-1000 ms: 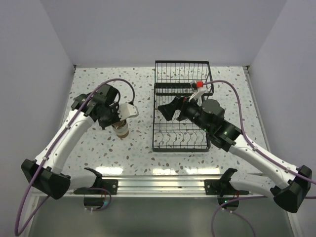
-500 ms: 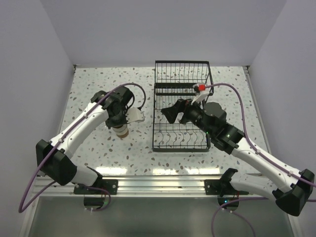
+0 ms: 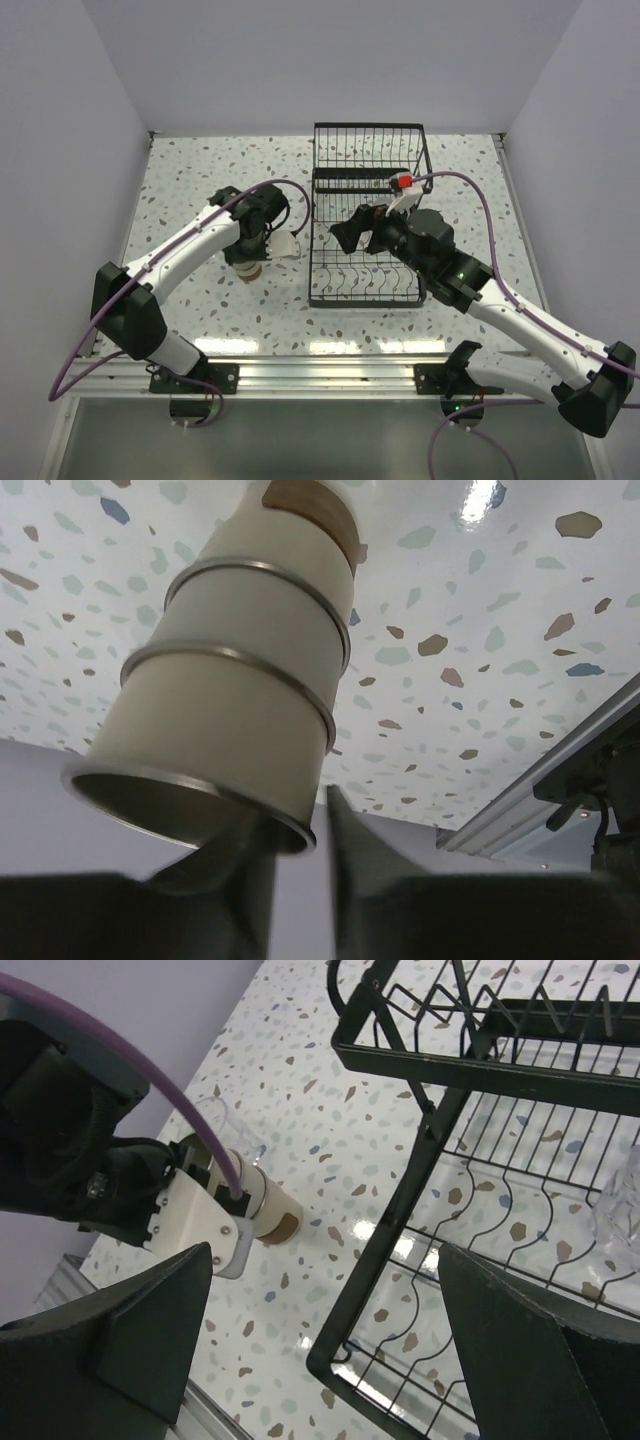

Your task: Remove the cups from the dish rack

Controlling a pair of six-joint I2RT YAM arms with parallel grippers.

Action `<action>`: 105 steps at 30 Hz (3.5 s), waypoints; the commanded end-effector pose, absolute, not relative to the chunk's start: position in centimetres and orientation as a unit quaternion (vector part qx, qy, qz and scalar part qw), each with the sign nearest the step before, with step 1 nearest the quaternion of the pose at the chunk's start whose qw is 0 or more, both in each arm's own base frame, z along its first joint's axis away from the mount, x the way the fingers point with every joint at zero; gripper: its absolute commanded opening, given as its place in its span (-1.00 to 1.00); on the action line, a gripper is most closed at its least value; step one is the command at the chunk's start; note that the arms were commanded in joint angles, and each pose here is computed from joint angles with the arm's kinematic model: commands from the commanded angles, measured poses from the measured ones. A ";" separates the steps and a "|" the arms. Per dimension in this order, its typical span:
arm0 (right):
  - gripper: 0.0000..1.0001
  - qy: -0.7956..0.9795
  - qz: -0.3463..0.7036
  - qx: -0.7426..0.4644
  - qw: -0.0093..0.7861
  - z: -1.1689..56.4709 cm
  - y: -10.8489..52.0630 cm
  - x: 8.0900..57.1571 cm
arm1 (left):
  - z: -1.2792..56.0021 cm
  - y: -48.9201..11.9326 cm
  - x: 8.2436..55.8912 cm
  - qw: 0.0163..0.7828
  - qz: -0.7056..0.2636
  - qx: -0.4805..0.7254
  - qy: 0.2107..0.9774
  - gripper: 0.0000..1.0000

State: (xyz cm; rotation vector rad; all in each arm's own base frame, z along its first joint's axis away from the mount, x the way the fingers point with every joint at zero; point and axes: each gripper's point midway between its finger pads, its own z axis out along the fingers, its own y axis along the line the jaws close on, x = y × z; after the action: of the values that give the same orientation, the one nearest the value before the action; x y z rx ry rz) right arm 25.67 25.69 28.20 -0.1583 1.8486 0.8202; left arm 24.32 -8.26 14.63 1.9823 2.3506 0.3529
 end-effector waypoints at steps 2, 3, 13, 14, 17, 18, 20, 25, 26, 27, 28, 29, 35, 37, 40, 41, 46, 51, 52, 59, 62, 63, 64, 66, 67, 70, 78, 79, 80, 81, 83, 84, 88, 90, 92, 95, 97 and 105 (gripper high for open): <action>0.96 0.782 0.309 -0.063 0.538 27.8 24.6 26.2 | 16.7 -9.1 25.6 0.059 0.121 0.641 0.756 -0.19; 0.97 0.783 0.306 -0.065 0.537 27.6 24.6 26.2 | 17.3 -9.4 25.9 0.069 0.120 0.639 0.757 -0.12; 0.97 0.810 0.106 -0.010 0.577 23.4 17.8 29.1 | 22.7 -11.8 26.6 0.185 0.089 0.604 0.770 0.43; 0.97 0.802 0.095 0.004 0.590 23.4 17.4 30.1 | 23.9 -12.3 26.6 0.216 0.078 0.586 0.777 0.46; 0.97 0.772 0.092 0.039 0.628 23.0 16.6 32.0 | 25.6 -14.5 26.9 0.288 0.029 0.542 0.789 0.54; 0.97 0.775 0.090 0.041 0.624 21.4 16.5 32.3 | 26.0 -15.5 27.2 0.311 0.011 0.532 0.788 0.54; 0.96 0.751 0.108 0.066 0.648 21.8 16.4 33.6 | 26.8 -16.1 27.1 0.334 -0.011 0.506 0.795 0.54; 0.97 0.744 0.089 0.075 0.658 17.4 15.5 35.1 | 28.0 -17.2 26.5 0.372 -0.047 0.495 0.784 0.55; 0.97 0.729 0.096 0.075 0.674 18.1 15.7 35.5 | 28.0 -17.0 26.3 0.373 -0.047 0.495 0.783 0.55; 0.97 0.727 0.089 0.061 0.678 18.1 15.9 35.7 | 28.0 -17.0 26.2 0.375 -0.047 0.497 0.781 0.55; 0.97 0.732 0.080 0.052 0.674 17.5 16.1 36.0 | 28.0 -16.9 26.1 0.376 -0.046 0.497 0.781 0.55; 0.97 0.734 0.073 0.048 0.674 17.4 16.1 36.2 | 27.7 -16.7 25.9 0.375 -0.044 0.499 0.780 0.56; 0.97 0.753 0.044 0.051 0.655 14.4 16.3 37.4 | 28.4 -16.6 25.7 0.394 -0.044 0.503 0.768 0.56; 0.96 0.752 0.041 0.061 0.656 14.2 16.3 37.8 | 28.9 -16.6 25.7 0.402 -0.043 0.506 0.762 0.57; 0.97 0.748 0.030 0.070 0.660 13.9 16.0 38.2 | 29.4 -16.5 25.5 0.409 -0.044 0.508 0.756 0.59; 0.96 0.740 0.028 0.078 0.667 14.3 15.8 38.4 | 29.7 -16.5 25.4 0.412 -0.043 0.511 0.753 0.60; 0.97 0.746 0.014 0.073 0.662 13.5 16.0 39.3 | 29.9 -16.2 25.1 0.413 -0.040 0.516 0.749 0.60; 0.96 0.755 -0.006 0.092 0.649 11.9 15.4 39.8 | 31.1 -15.9 24.9 0.428 -0.035 0.515 0.742 0.61; 0.96 0.759 -0.011 0.091 0.645 11.6 15.3 39.8 | 31.3 -15.9 24.9 0.429 -0.034 0.515 0.741 0.62; 0.72 0.757 -0.015 0.108 0.644 11.2 14.5 39.8 | 31.8 -15.8 24.5 0.430 -0.039 0.519 0.738 0.63; 0.31 0.758 -0.013 0.106 0.643 10.9 14.4 39.5 | 31.9 -15.8 24.5 0.431 -0.038 0.518 0.738 0.63; 0.16 0.757 -0.011 0.107 0.644 10.8 14.4 39.4 | 31.9 -15.8 24.5 0.431 -0.038 0.518 0.738 0.63; 0.11 0.755 -0.008 0.110 0.647 10.9 14.3 39.3 | 32.0 -15.8 24.5 0.432 -0.038 0.518 0.737 0.63; 0.08 0.755 -0.006 0.108 0.647 10.9 14.2 39.0 | 32.0 -15.7 24.4 0.432 -0.038 0.518 0.737 0.63; 0.04 0.757 -0.006 0.105 0.645 10.8 14.2 38.9 | 32.1 -15.7 24.4 0.434 -0.038 0.518 0.736 0.63; -0.18 0.759 0.001 0.088 0.646 11.4 14.4 38.6 | 31.9 -15.6 24.4 0.432 -0.037 0.516 0.738 0.63; -0.44 0.776 0.093 0.009 0.623 14.6 17.3 36.1 | 31.9 -16.3 24.0 0.455 -0.065 0.489 0.741 0.62; -0.45 0.783 0.099 -0.001 0.615 15.0 17.3 35.4 | 31.6 -16.3 24.1 0.456 -0.068 0.483 0.745 0.62; -0.47 0.783 0.109 -0.006 0.612 15.6 17.7 35.2 | 31.7 -16.4 24.2 0.463 -0.070 0.473 0.746 0.62; -0.50 0.785 0.120 -0.017 0.607 15.9 18.2 34.8 | 32.3 -16.7 24.8 0.482 -0.072 0.459 0.743 0.61; -0.55 0.790 0.155 -0.049 0.591 16.6 19.4 33.7 | 32.3 -16.9 24.9 0.494 -0.085 0.429 0.752 0.61; -0.59 0.791 0.167 -0.061 0.585 17.0 19.9 33.3 | 32.8 -17.0 25.3 0.507 -0.089 0.415 0.750 0.61; -0.63 0.789 0.251 -0.137 0.544 18.6 23.0 30.3 | 33.9 -16.3 26.3 0.528 -0.130 0.368 0.754 0.48; -0.63 0.792 0.237 -0.116 0.551 19.1 22.2 30.5 | 33.9 -16.7 26.4 0.528 -0.153 0.369 0.749 0.46; -0.61 0.816 0.186 -0.091 0.540 17.9 20.4 31.1 | 33.0 -17.0 27.0 0.516 -0.156 0.370 0.757 0.45; -0.66 0.828 0.165 -0.094 0.527 15.3 19.9 31.1 | 31.7 -17.4 27.4 0.498 -0.159 0.371 0.768 0.43; -0.64 0.830 0.174 -0.098 0.520 14.3 20.4 31.1 | 31.0 -17.5 27.4 0.491 -0.161 0.373 0.770 0.43; -0.65 0.838 0.194 -0.105 0.500 13.2 21.8 31.3 | 29.5 -17.3 27.0 0.472 -0.158 0.389 0.775 0.42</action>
State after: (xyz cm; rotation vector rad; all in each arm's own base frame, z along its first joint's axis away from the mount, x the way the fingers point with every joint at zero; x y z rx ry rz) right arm 30.68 20.69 11.45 -0.2681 2.0772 0.4055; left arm 27.09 -16.92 29.21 0.9456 1.9265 -0.3576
